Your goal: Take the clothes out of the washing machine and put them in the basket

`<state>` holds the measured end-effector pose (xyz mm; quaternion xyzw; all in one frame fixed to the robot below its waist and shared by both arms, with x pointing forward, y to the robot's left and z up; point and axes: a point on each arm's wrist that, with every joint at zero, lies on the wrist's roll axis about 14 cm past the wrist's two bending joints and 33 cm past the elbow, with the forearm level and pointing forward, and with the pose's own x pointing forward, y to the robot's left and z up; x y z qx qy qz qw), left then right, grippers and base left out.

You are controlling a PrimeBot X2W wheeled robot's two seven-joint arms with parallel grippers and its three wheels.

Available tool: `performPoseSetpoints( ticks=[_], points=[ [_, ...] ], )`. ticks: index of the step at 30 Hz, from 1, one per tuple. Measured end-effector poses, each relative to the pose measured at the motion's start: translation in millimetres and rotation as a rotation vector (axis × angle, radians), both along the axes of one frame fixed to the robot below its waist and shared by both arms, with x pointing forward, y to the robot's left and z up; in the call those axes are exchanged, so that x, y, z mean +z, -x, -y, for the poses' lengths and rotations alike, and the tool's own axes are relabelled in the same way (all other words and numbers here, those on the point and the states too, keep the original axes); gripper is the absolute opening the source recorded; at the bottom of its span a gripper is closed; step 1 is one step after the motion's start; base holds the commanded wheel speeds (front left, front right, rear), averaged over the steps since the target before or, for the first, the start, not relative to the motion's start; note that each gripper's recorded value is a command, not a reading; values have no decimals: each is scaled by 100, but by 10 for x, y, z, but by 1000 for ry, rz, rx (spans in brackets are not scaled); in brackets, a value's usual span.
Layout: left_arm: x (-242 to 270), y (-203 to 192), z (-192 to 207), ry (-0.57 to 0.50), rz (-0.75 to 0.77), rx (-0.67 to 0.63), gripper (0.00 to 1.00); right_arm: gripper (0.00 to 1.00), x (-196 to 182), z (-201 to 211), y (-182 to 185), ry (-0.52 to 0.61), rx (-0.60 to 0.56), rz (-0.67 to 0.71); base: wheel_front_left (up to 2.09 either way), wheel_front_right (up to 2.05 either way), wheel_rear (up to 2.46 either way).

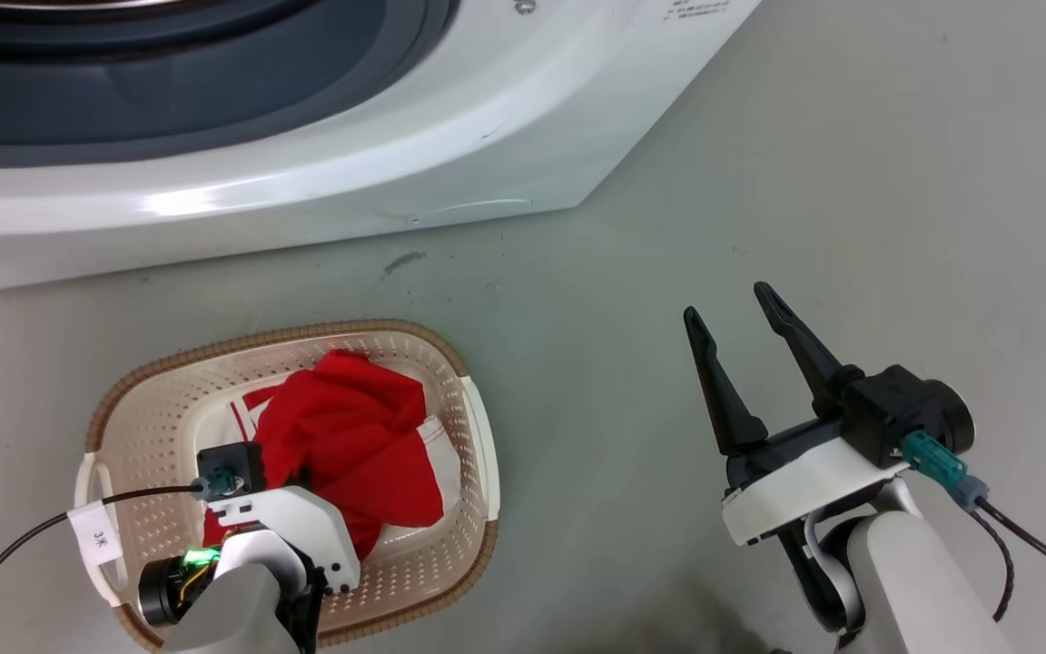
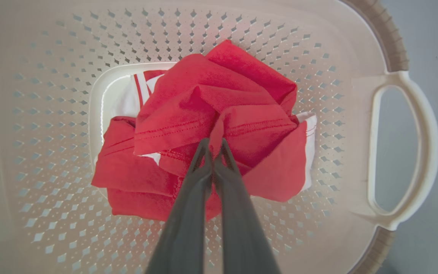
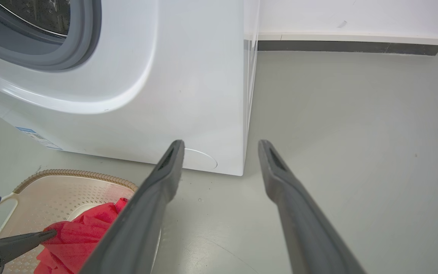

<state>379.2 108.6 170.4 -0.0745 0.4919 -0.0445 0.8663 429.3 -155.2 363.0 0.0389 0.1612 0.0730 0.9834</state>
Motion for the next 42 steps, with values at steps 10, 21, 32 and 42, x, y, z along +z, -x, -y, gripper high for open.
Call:
performPoseSetpoints(
  ticks=[10, 21, 32, 42],
  points=[
    [545, -34, 43, 45, 145, 12, 100, 100, 406, 55, 87, 9, -18, 97, 0, 0, 0],
    [1651, -285, -108, 77, 514, 75, 100, 100, 1023, 63, 297, 38, -20, 243, 0, 0, 0],
    [2993, -436, -424, 12, 970, 102, 100, 100, 1396, -24, 416, 51, 4, 337, 0, 0, 0],
    [3809, -274, -481, -68, 1237, 52, 100, 100, 1563, 12, 544, 71, -5, 374, 0, 0, 0]
  ],
)
